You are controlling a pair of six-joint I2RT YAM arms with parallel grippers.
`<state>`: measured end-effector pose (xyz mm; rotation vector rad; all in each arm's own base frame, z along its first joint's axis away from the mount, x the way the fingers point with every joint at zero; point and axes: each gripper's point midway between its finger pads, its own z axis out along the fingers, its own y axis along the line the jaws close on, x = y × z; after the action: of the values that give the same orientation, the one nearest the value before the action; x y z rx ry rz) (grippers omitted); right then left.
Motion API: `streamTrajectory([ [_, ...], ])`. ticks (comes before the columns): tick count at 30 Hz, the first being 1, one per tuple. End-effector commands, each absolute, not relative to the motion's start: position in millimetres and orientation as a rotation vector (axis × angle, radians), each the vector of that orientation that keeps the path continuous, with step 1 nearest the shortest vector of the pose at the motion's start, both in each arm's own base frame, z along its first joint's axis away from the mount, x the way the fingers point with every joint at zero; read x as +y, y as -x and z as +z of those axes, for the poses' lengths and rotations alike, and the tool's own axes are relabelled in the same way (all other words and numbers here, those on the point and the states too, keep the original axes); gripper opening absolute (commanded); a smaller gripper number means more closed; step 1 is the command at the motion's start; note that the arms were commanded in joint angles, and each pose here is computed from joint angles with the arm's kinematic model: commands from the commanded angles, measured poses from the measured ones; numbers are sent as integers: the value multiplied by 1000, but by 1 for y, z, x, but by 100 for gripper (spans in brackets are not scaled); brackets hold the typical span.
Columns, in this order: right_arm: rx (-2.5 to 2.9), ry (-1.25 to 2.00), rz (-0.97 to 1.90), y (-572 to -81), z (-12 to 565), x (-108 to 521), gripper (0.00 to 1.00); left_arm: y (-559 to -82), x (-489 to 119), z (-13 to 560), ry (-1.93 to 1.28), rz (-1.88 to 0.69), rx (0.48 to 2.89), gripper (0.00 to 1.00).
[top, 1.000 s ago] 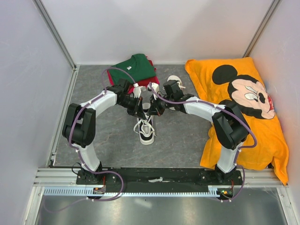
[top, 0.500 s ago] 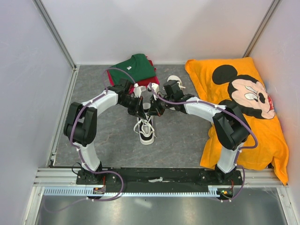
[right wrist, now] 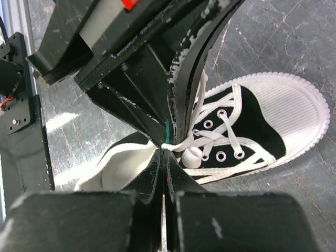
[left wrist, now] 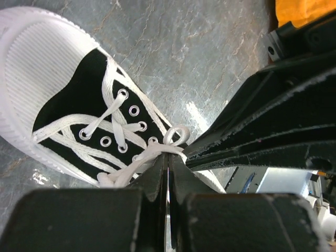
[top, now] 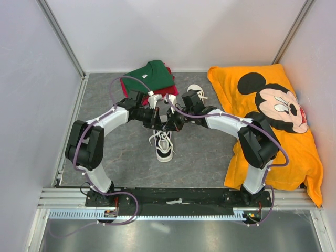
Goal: Tie the shoes
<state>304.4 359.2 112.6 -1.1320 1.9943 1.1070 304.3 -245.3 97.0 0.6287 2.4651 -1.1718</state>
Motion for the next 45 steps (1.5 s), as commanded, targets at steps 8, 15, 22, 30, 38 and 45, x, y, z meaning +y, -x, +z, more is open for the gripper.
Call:
streamTrajectory([
  [8,1966,1097,1180,-313,140,348,38,-303,-253,105,-842,-1213,2222,2],
  [15,1973,1022,1231,-328,154,334,46,-305,-253,105,-858,-1202,2204,1],
  [22,2012,998,1213,-339,134,332,41,-305,-253,105,-868,-1195,2192,1],
  [30,2016,969,1265,-343,129,341,42,-305,-253,105,-871,-1198,2187,1],
  [38,2015,972,1309,-336,126,348,38,-305,-254,104,-857,-1208,2193,2],
  [45,2018,993,1310,-332,121,353,34,-307,-255,106,-862,-1208,2181,2],
])
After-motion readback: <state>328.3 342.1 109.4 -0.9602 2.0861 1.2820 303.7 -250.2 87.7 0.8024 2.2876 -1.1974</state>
